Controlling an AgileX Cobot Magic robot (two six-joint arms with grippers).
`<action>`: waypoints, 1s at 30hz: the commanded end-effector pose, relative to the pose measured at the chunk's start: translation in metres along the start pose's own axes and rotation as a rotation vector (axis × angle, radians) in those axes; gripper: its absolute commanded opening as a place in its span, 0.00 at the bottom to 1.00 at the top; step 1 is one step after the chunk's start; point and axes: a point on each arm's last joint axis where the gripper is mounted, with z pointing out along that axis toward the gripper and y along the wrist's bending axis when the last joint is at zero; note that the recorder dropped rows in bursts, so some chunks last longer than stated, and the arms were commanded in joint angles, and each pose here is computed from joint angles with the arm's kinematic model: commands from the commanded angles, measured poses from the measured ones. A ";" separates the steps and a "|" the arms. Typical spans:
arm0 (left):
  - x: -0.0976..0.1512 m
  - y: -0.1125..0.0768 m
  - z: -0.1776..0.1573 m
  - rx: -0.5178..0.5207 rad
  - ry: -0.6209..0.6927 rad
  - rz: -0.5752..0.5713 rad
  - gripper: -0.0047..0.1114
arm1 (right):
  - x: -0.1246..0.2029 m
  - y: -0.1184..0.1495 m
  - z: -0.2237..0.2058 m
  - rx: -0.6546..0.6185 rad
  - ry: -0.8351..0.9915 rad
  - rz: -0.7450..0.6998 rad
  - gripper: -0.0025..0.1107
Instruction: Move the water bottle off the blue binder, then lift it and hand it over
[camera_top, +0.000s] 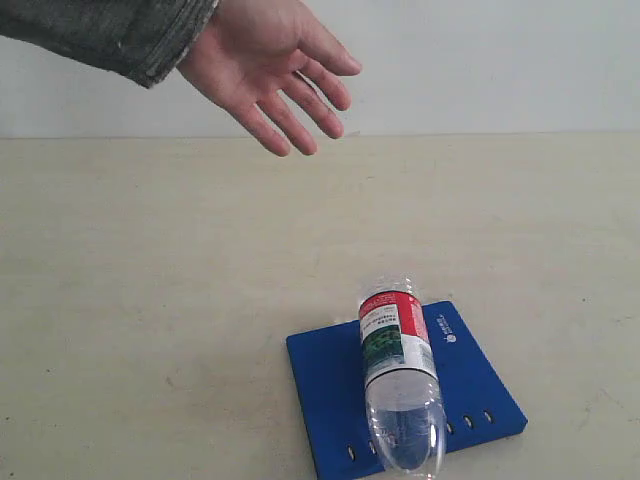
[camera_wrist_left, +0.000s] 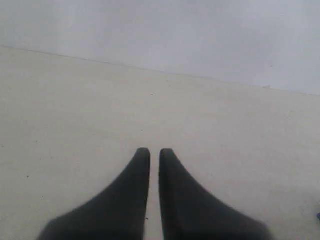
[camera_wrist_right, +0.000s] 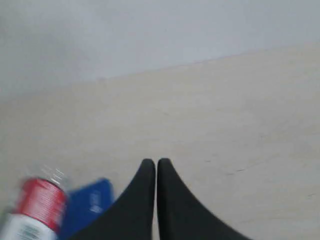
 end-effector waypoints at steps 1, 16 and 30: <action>-0.001 0.000 0.000 0.007 -0.014 0.000 0.10 | -0.008 0.007 -0.001 -0.097 -0.057 0.645 0.02; -0.001 0.000 0.000 0.005 -0.014 -0.001 0.10 | -0.014 0.007 -0.002 -0.134 -0.114 0.791 0.02; -0.001 0.000 0.000 0.005 -0.014 -0.001 0.10 | 0.016 0.068 0.031 -0.314 1.025 0.183 0.14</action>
